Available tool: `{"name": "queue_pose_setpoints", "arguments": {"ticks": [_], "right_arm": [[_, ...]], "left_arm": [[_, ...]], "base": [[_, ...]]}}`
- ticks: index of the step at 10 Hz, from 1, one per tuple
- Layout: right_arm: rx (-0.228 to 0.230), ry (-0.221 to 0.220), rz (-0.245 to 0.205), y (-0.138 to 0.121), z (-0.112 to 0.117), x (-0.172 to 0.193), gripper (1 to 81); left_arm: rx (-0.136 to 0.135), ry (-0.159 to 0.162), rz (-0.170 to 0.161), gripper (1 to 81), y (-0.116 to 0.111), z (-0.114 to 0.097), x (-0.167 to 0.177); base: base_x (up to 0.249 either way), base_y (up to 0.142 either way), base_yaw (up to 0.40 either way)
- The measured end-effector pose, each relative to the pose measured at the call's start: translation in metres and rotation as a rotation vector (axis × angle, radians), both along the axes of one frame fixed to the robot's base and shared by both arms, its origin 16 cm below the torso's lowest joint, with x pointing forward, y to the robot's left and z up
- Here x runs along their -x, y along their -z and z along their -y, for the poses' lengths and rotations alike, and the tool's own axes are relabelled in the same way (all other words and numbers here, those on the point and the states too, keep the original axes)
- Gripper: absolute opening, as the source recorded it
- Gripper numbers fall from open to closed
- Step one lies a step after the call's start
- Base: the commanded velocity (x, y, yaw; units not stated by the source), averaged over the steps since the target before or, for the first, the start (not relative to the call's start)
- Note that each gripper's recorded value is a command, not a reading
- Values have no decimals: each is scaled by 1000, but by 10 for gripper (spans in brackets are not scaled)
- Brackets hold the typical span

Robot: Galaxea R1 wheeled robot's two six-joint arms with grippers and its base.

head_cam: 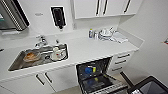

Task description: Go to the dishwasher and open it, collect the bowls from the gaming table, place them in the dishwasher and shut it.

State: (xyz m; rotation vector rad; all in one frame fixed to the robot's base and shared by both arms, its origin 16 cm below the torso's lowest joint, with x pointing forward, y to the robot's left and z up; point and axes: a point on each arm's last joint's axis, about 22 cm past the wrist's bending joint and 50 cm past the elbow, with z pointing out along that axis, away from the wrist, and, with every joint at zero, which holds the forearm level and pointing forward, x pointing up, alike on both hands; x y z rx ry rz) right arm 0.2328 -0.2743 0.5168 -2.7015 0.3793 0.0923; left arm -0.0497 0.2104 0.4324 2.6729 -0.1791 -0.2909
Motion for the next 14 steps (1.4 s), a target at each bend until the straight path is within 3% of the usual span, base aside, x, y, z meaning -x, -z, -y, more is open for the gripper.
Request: {"name": "queue_pose_setpoints", "arguments": {"ticks": [2,4,5,8,9,12,14], "right_arm": [[-14,16,-46,13,6,63,811],[9,29,-52,26,16,87,811],[16,31,-38,32,16,86,811],[-27,1,-5,48,-33,89,811],[-32,-5,2,50,-39,89,811],[25,-3,40,63,-15,62,811],[40,-4,55,74,-20,52,811]], "left_arm": [[-7,-11,25,811,1,-4,-4],[-10,-11,39,811,1,-6,-13],[-9,-12,56,811,2,-6,-25],[-6,-13,97,811,6,-4,-57],[-7,-12,107,811,7,-4,-65],[-7,-21,164,811,13,-4,-99],[-8,-23,189,811,18,-4,-116]], "base": [[0,0,0],[0,0,0],[0,0,0],[0,0,0],[0,0,0],[0,0,0],[0,0,0]]}}
